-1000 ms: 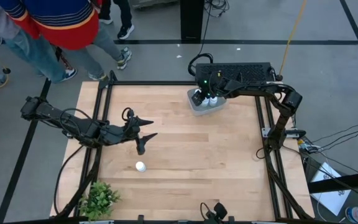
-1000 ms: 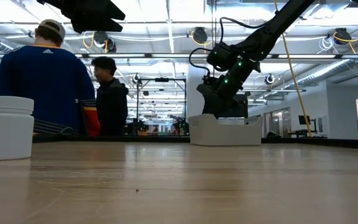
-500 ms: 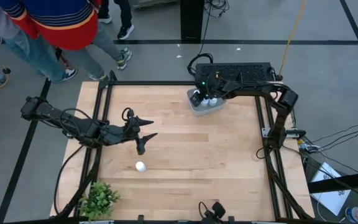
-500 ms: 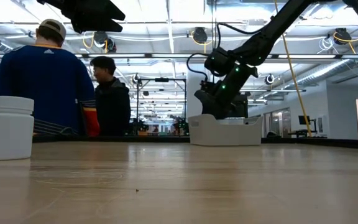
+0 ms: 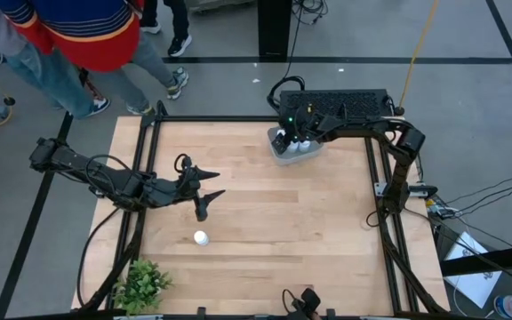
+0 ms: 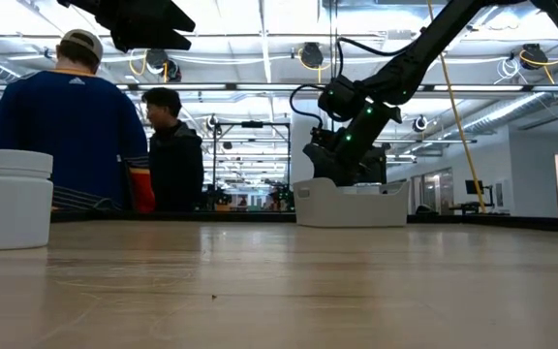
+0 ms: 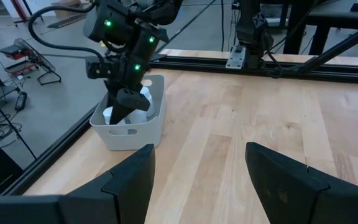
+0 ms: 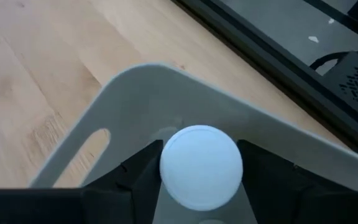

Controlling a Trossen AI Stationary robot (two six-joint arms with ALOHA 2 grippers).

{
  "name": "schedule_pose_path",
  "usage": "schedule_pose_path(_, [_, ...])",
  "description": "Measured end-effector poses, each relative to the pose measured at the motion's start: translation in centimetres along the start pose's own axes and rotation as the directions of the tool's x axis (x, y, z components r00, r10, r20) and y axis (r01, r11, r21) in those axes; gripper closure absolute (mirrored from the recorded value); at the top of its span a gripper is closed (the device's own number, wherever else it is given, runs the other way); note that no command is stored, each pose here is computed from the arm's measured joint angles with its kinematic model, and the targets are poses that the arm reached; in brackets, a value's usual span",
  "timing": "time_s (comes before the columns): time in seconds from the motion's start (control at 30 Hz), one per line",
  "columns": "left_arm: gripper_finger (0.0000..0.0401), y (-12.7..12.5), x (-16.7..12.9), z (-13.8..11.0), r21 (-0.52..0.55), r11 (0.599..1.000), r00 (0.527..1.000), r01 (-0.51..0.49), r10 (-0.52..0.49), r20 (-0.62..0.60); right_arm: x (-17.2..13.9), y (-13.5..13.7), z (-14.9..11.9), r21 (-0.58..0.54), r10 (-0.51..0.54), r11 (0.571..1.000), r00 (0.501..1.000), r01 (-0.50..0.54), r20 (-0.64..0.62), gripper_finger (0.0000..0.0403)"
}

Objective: Pick and place pill bottles into a basket
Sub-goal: Put the white medicine bottle into the gray bin

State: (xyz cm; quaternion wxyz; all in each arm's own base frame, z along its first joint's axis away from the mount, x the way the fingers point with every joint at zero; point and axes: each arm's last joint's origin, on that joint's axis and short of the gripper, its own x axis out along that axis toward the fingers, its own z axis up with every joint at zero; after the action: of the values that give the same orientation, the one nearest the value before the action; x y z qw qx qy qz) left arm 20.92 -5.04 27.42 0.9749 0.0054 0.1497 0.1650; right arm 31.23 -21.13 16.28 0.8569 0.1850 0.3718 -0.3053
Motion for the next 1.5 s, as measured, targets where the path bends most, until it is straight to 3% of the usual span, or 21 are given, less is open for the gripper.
schedule_pose_path(0.43, [0.0144,0.0,0.0,0.0,-0.001,1.000,1.000,0.000,0.000,0.000,-1.4,1.2,0.7,-0.062,0.023,0.998,0.998,-0.019,0.053,0.0140])
schedule_pose_path(0.73, [0.0144,0.1,0.1,0.0,-0.044,0.999,1.000,-0.006,0.006,0.001,-6.4,3.8,2.3,-0.166,0.093,0.984,0.980,-0.064,0.175,0.0132])
schedule_pose_path(0.9, [0.0144,0.3,0.2,0.0,-0.129,0.991,1.000,-0.018,0.017,-0.007,-10.0,5.8,2.7,-0.229,0.163,0.967,0.959,-0.109,0.232,0.0130])
schedule_pose_path(1.1, [0.0144,0.0,0.9,-0.6,-0.219,0.976,0.999,0.006,-0.018,-0.050,-13.7,10.0,-0.1,-0.332,0.309,0.916,0.924,-0.225,0.226,0.0129])
schedule_pose_path(1.27, [0.0143,-0.8,2.1,-1.0,-0.337,0.937,0.990,0.095,-0.124,-0.066,-16.9,13.0,-4.9,-0.404,0.491,0.838,0.830,-0.366,0.266,0.0130])
schedule_pose_path(1.4, [0.0144,-1.9,2.9,-1.1,-0.374,0.913,0.980,0.164,-0.194,-0.044,-19.8,13.8,-8.5,-0.440,0.645,0.753,0.680,-0.489,0.347,0.0130])
schedule_pose_path(1.5, [0.0144,-2.2,3.3,-1.5,-0.387,0.910,0.975,0.146,-0.200,-0.102,-21.8,13.8,-10.7,-0.474,0.728,0.682,0.575,-0.557,0.372,0.0131])
